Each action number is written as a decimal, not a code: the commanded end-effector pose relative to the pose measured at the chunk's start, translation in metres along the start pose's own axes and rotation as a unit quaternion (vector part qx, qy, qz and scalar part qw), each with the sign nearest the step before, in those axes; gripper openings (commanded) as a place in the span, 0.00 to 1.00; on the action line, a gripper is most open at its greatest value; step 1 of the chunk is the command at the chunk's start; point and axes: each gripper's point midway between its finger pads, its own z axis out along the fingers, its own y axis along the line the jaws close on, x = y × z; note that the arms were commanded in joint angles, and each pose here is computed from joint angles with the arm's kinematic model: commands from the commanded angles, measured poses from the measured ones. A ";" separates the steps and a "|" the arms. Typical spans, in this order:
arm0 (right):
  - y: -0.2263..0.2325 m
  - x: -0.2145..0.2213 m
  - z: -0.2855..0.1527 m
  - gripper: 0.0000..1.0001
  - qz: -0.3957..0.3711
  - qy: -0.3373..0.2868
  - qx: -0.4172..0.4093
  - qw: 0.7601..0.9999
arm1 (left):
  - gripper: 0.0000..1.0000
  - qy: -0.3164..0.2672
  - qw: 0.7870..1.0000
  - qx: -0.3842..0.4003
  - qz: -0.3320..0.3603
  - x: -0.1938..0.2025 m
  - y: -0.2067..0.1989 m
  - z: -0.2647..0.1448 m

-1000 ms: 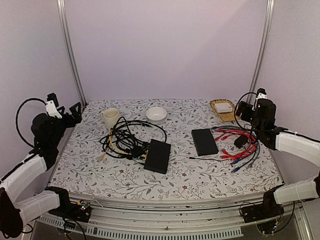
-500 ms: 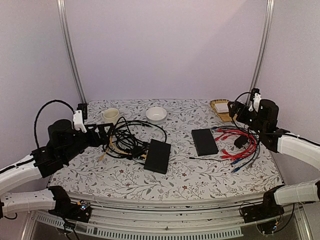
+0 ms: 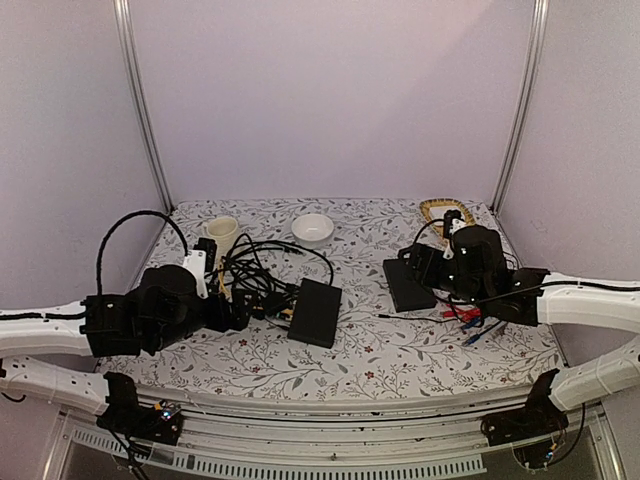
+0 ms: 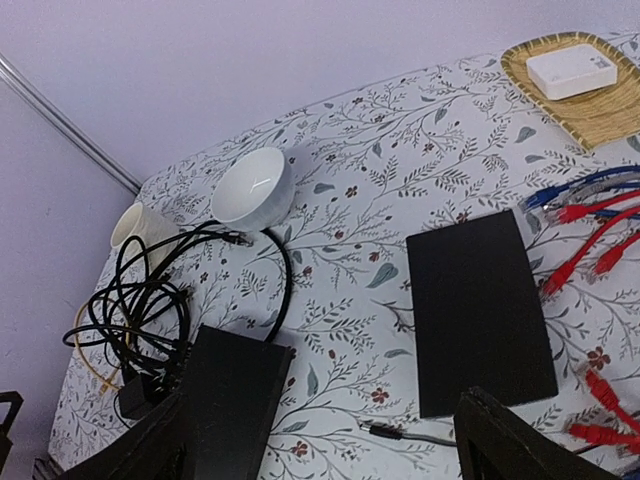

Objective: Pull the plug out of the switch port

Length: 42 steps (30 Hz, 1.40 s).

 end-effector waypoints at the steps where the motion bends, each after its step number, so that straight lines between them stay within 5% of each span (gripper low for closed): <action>1: 0.035 0.029 -0.008 0.90 0.074 0.031 0.012 0.997 | 0.98 0.028 0.998 0.018 -0.047 0.017 -0.007 -0.002; 5: 0.080 0.073 -0.012 0.90 0.090 0.091 -0.007 0.992 | 0.98 0.031 0.996 0.028 -0.076 0.025 -0.006 -0.002; 15: 0.136 0.160 -0.002 0.91 0.265 0.195 -0.091 0.940 | 0.98 0.052 0.988 0.042 -0.138 0.035 -0.002 -0.011; 27: 0.171 0.216 0.010 0.92 0.341 0.230 -0.133 0.902 | 0.98 0.069 0.984 0.057 -0.156 0.036 0.000 -0.018; 42: 0.179 0.232 0.021 0.92 0.409 0.232 -0.140 0.871 | 0.98 0.106 0.974 0.092 -0.180 0.052 0.011 -0.002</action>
